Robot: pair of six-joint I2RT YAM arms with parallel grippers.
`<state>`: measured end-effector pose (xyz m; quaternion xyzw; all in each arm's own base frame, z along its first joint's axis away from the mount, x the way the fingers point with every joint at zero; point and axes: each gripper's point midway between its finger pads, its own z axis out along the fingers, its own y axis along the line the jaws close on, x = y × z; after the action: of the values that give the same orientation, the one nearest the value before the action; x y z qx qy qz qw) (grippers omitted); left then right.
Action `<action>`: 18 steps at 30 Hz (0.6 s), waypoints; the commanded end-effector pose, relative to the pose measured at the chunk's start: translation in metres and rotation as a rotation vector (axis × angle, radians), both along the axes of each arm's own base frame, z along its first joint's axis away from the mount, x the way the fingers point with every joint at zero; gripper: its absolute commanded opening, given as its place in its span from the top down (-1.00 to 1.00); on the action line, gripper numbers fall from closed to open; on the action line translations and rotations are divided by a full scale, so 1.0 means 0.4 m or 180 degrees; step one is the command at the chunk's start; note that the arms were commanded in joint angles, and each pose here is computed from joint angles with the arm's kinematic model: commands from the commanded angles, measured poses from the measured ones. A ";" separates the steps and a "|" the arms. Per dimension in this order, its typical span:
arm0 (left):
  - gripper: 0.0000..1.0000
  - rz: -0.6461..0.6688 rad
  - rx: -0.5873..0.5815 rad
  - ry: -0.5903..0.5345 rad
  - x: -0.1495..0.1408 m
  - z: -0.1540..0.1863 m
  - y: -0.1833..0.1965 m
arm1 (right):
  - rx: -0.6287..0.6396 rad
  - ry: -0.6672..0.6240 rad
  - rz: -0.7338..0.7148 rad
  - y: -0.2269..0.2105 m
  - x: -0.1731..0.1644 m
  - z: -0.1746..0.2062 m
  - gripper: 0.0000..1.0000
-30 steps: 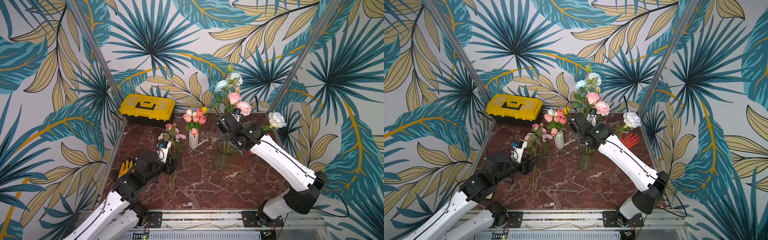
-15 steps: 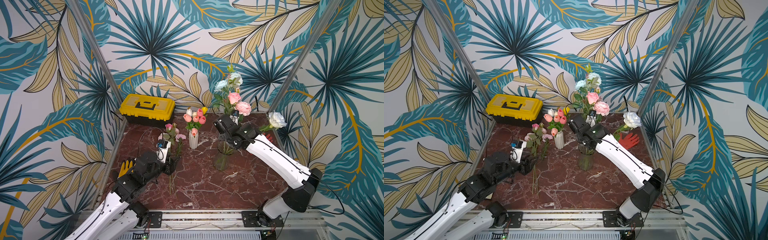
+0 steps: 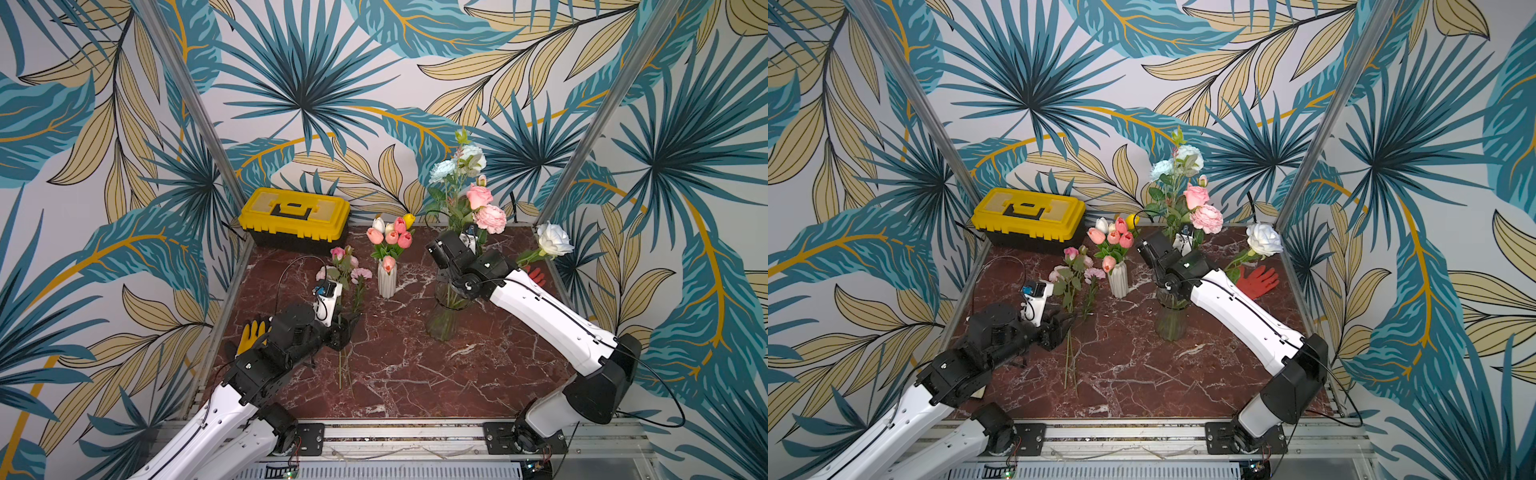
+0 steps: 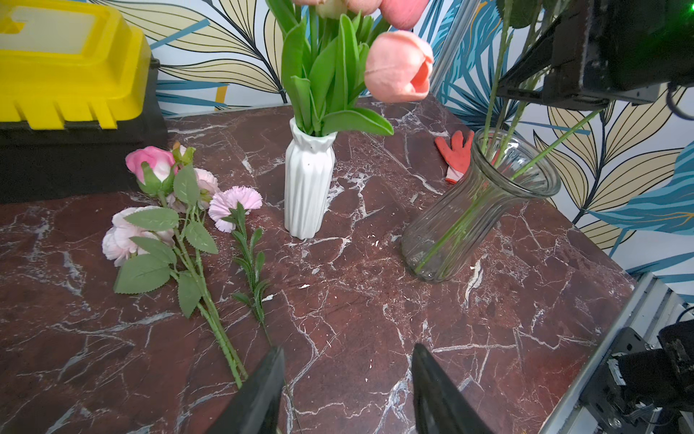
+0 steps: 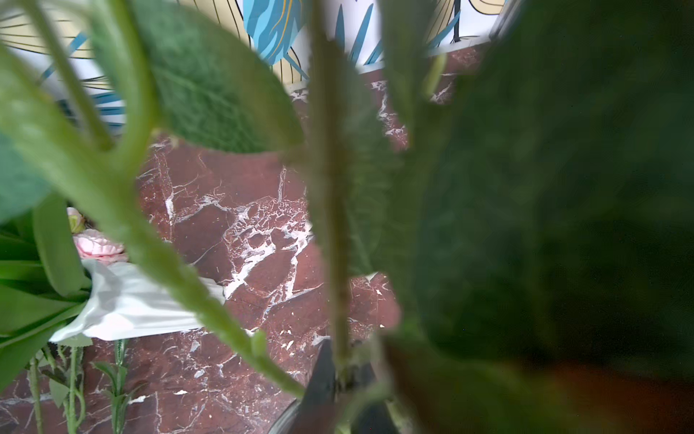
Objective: Pick out pink flowers from the vase
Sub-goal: Pick up the flower from the vase.
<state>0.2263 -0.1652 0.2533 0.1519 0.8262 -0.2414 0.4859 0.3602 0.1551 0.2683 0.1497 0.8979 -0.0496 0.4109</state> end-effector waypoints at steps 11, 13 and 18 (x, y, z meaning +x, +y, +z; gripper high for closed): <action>-0.11 -0.0009 -0.0007 -0.0100 0.003 0.017 -0.002 | -0.0212 -0.0165 0.0224 -0.028 -0.038 0.067 0.83; -0.11 -0.0005 0.0006 -0.0095 0.005 0.014 -0.002 | -0.0212 -0.0255 0.0281 -0.031 -0.042 0.096 0.84; -0.11 -0.0009 0.0017 -0.0106 0.006 0.015 -0.002 | -0.0201 -0.0428 0.0414 -0.040 -0.057 0.171 0.84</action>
<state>0.2273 -0.1649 0.2522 0.1542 0.8269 -0.2370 0.4861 0.3402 0.1419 0.3145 0.0963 0.8856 -0.0427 0.4524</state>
